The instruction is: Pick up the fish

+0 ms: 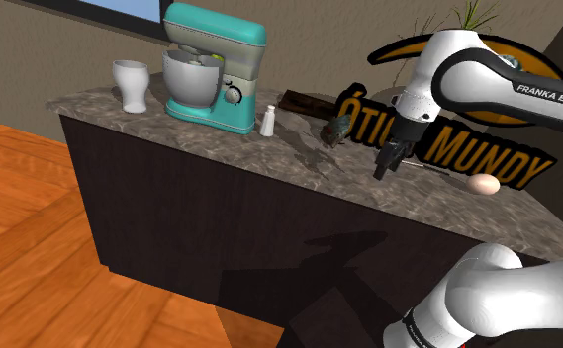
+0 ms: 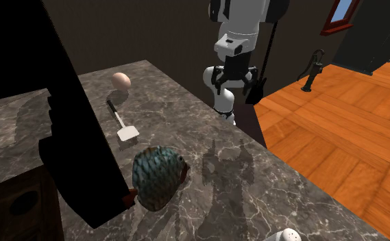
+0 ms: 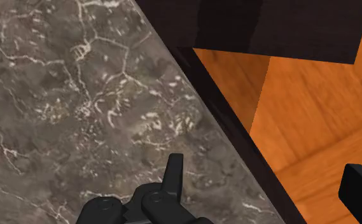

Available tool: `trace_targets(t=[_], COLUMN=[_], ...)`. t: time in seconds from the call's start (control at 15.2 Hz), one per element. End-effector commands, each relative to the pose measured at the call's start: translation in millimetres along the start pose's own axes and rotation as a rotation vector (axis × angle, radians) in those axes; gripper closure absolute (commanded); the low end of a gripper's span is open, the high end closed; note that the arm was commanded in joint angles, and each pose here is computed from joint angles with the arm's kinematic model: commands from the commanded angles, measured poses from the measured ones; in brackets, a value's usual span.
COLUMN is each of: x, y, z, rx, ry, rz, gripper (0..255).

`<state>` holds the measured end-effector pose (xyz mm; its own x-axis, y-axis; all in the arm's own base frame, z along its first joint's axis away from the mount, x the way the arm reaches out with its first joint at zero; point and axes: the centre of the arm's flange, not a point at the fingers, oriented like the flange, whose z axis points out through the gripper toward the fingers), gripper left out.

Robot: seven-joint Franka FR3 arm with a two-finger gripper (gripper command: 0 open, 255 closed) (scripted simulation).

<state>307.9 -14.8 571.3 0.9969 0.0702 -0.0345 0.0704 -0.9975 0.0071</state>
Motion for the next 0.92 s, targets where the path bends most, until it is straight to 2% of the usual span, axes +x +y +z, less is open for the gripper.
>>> trace_targets(t=[0.0, 0.86], x=[0.0, 147.8], y=[0.0, 53.6], z=[0.0, -3.3], rx=[0.0, -0.15], ry=[0.0, 0.035], rz=[0.0, -0.003], gripper=[0, 0])
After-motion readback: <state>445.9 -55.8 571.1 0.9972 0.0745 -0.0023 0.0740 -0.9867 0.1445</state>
